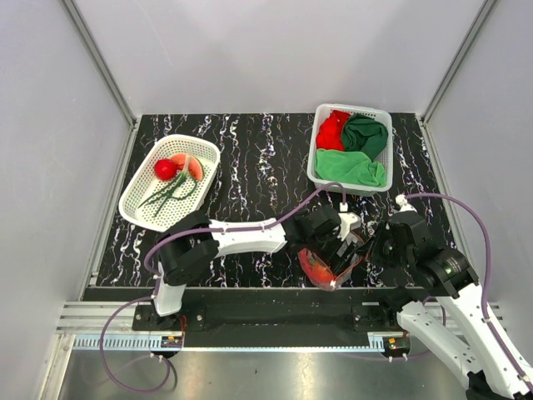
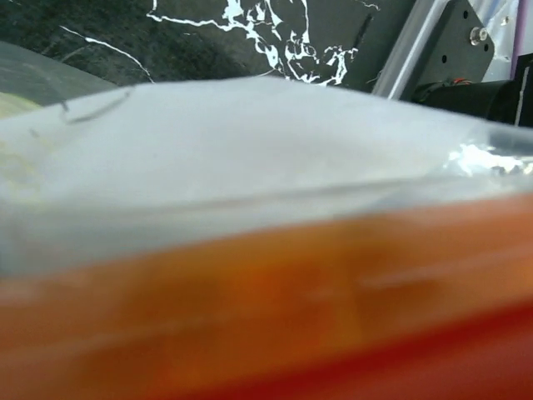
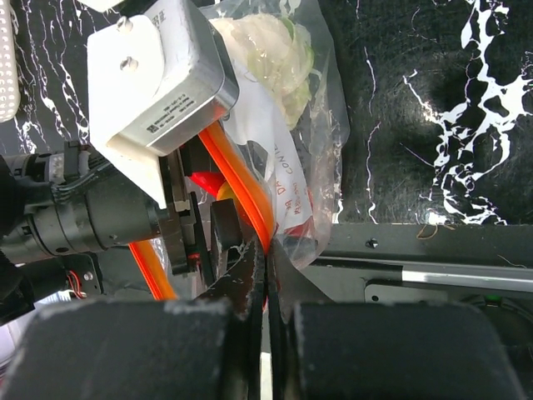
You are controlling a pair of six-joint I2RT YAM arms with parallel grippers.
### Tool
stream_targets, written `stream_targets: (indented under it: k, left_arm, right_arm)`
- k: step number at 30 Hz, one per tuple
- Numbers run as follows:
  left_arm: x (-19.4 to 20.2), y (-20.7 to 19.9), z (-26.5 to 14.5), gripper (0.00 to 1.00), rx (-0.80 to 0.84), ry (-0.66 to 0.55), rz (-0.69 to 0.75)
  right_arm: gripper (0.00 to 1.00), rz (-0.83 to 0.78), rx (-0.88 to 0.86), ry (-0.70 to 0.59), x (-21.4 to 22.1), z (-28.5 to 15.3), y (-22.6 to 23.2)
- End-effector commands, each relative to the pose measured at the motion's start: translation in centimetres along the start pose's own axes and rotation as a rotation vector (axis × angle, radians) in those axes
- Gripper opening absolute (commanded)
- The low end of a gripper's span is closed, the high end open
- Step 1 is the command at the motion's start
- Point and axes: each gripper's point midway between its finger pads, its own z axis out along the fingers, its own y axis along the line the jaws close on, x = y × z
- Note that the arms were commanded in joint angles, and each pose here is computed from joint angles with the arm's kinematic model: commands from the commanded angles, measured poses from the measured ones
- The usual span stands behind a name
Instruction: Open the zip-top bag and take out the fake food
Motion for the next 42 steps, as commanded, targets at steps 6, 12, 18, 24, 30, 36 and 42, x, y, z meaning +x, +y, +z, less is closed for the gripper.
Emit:
stream_targets:
  k: [6,12,18,24,30,36,42]
  left_arm:
    - [4.1,4.9,-1.8,0.75,-0.225,0.051,0.048]
    - [2.8,4.6,-3.3,0.35,-0.253,0.008,0.079]
    - [-3.0,1.3,-7.0,0.08,-0.241,-0.102,0.126]
    - [-7.9,-1.6,-10.6,0.00,-0.207,-0.159,0.121]
    - [-9.5,-2.6,-14.3,0.00,-0.232,-0.190,0.160]
    - [-10.3,-4.7,-21.1,0.00,-0.203,-0.308,0.284]
    - [-10.7,-1.0,-29.1,0.00,-0.310,-0.469,0.210]
  right_arm:
    - [0.00,0.005,-0.106,-0.054,-1.6,-0.4,2.5]
    - [0.00,-0.003,-0.135,-0.056,-1.9,-0.1,3.3]
    - [0.00,-0.061,-0.202,-0.018,-1.6,0.4,4.6]
    - [0.00,-0.117,-0.311,0.033,-1.2,0.8,6.9]
    - [0.00,-0.129,-0.286,-0.009,-2.4,1.0,7.0]
    - [0.00,-0.121,-0.243,-0.022,-2.6,1.7,6.2]
    - [0.00,-0.114,-0.244,-0.028,-2.7,1.9,6.3]
